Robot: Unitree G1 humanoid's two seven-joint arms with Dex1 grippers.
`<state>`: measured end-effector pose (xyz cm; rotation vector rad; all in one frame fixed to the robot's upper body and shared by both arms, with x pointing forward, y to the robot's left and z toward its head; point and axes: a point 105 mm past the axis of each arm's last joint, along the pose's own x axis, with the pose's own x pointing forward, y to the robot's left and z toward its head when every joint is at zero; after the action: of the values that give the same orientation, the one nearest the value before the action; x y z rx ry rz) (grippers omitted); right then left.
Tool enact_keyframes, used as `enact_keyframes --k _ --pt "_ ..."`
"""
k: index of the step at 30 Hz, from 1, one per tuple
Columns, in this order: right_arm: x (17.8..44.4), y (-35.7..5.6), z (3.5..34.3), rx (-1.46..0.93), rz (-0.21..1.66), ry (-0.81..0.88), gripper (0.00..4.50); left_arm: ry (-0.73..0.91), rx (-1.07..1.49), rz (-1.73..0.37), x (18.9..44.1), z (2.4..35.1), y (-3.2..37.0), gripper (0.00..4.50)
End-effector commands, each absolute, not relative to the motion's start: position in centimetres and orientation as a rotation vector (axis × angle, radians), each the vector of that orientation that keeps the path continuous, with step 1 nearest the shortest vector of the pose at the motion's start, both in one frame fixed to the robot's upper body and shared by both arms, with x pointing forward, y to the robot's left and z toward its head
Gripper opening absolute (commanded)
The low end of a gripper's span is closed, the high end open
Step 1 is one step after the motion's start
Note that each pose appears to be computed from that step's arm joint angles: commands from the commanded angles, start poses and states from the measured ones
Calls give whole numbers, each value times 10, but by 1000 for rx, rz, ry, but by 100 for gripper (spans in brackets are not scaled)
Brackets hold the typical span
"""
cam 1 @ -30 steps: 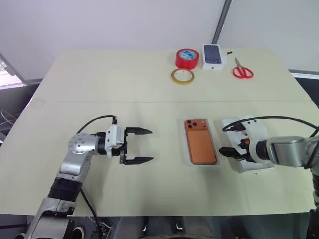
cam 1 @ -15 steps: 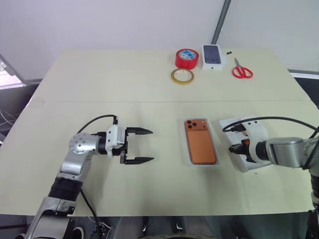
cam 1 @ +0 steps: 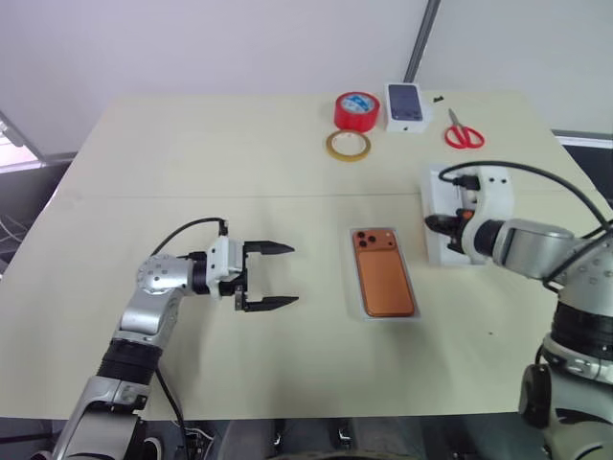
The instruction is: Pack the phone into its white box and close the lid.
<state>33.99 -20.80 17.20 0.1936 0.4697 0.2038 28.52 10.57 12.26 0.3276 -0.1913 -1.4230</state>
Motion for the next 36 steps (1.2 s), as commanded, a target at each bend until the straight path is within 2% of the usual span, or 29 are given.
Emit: enact_keyframes --k 1,3,6,9,12,17,22,24,26,28,32,36 --pt "349 -199 210 315 256 260 5 -225 341 -1398 290 131 107 450" --pt "347 -181 221 422 347 191 5 -224 341 -1393 291 131 106 450" --pt "329 -146 229 568 534 147 5 -222 326 -1383 294 133 105 450" --pt "299 -111 237 678 729 130 5 -231 318 -1371 297 136 103 450" --pt "262 -87 220 703 894 245 5 -244 269 -1325 305 142 101 450" --pt "232 -84 184 793 926 456 5 -236 161 -1252 316 152 103 450" --pt "226 -81 176 853 975 499 5 -221 98 -1220 318 155 104 450" --pt "220 -77 182 838 1060 488 0 -214 83 -1220 316 154 102 393" --pt "216 -73 185 831 1106 487 0 -212 78 -1223 314 154 100 316" --pt "218 -72 183 821 1115 507 0 -219 81 -1223 311 154 98 208" --pt "241 -79 163 847 994 599 0 -238 118 -1229 304 151 91 10" --pt "256 -83 154 912 928 624 0 -221 122 -1242 299 144 86 10"
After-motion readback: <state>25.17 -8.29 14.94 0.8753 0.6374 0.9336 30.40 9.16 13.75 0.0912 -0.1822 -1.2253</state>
